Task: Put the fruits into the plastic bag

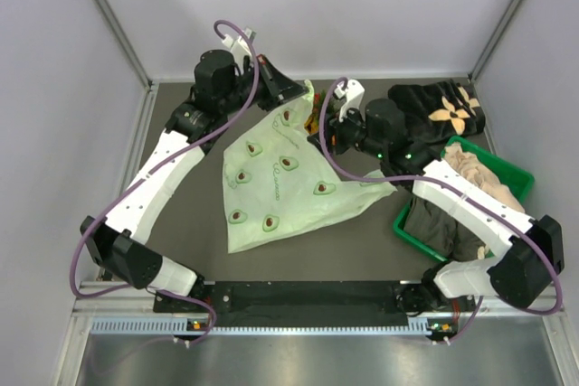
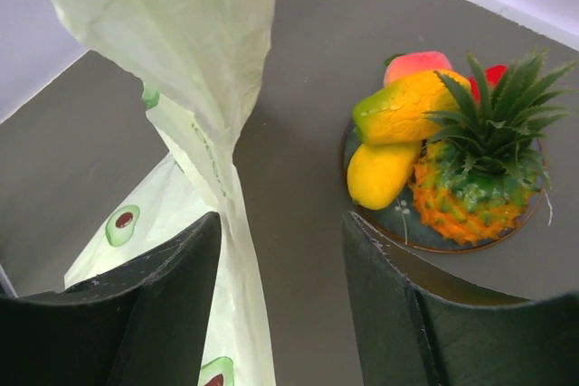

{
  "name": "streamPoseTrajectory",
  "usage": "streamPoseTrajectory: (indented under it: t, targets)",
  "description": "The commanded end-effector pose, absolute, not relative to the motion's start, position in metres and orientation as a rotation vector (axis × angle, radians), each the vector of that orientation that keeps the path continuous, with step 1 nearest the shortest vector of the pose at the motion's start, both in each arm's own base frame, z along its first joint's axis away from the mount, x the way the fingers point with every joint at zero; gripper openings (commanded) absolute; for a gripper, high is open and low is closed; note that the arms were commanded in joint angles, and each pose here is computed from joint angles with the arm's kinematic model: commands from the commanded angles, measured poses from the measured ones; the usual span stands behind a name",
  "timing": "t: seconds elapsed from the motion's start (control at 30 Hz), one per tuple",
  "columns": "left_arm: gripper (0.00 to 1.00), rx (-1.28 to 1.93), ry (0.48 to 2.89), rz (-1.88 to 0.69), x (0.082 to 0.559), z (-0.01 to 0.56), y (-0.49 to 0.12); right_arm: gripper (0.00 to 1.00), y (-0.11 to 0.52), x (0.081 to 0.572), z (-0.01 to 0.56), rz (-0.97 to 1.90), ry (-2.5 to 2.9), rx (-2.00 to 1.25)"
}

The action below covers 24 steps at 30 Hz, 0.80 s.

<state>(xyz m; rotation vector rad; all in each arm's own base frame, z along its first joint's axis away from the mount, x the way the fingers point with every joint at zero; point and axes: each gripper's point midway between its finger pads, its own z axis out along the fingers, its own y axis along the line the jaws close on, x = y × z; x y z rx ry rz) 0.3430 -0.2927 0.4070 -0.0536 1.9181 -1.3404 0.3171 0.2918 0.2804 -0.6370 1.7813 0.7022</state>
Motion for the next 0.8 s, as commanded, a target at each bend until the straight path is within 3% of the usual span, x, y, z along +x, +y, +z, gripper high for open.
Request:
streamPoseTrajectory:
  t: [0.0,0.27,0.77]
  targets:
    - [0.0,-0.005,1.772,-1.391,0.331,0.455,-0.285,0.55,0.296,0.33,0.334,0.695,1.61,-0.568]
    - [0.0,-0.008,1.792,-1.374,0.332,0.446,-0.283,0.53,0.313,0.326,0.339,0.78,1.597,-0.612]
    - [0.0,0.007,1.764,-1.389,0.327,0.455,-0.281,0.53,0.319,0.338,0.292,0.737,1.68,-0.657]
